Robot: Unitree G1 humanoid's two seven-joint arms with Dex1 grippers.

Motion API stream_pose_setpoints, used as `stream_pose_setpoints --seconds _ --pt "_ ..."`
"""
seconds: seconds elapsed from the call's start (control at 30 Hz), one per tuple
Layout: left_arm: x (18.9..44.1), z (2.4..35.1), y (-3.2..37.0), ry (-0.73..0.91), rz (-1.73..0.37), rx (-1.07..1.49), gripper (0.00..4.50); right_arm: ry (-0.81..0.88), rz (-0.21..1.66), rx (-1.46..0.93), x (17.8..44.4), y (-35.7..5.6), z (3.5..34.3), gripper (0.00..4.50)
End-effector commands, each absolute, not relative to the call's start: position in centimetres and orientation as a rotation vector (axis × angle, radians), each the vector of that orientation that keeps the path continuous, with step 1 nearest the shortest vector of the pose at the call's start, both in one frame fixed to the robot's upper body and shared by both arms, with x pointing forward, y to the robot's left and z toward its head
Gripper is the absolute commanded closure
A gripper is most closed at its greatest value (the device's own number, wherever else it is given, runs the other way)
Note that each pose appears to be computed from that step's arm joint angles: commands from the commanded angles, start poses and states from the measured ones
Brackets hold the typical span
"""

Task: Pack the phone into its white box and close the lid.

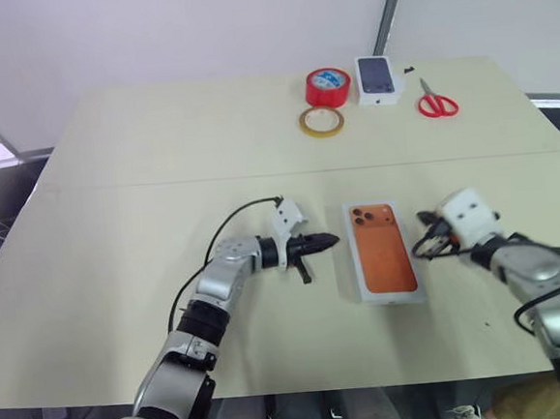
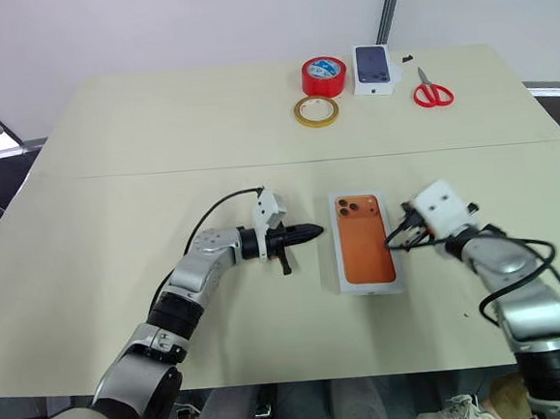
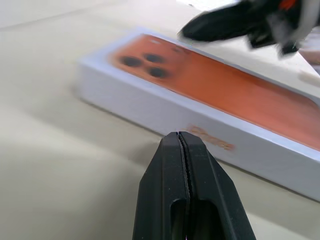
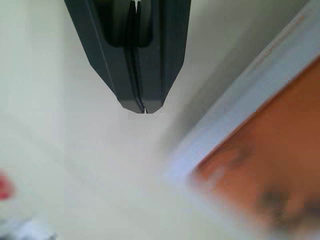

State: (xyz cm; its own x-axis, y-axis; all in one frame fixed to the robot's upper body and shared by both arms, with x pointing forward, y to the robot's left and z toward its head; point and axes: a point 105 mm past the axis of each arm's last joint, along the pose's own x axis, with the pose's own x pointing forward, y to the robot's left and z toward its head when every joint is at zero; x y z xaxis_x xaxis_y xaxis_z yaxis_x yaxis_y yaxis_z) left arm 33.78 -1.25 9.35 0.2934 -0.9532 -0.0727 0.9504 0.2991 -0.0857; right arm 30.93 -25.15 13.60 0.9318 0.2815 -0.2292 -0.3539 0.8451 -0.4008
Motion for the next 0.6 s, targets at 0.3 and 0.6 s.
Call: stream_pose_setpoints --seconds 0.3,0.6 --pt "33.9 11.4 -7.4 -0.021 -1.36 0.089 4.5 0.272 0.864 -0.296 24.4 -18.4 11.4 4.47" --pt "33.1 7.4 -5.4 0.187 -1.424 0.132 4.24 0.353 0.771 -0.483 25.4 -19.7 8.3 4.5"
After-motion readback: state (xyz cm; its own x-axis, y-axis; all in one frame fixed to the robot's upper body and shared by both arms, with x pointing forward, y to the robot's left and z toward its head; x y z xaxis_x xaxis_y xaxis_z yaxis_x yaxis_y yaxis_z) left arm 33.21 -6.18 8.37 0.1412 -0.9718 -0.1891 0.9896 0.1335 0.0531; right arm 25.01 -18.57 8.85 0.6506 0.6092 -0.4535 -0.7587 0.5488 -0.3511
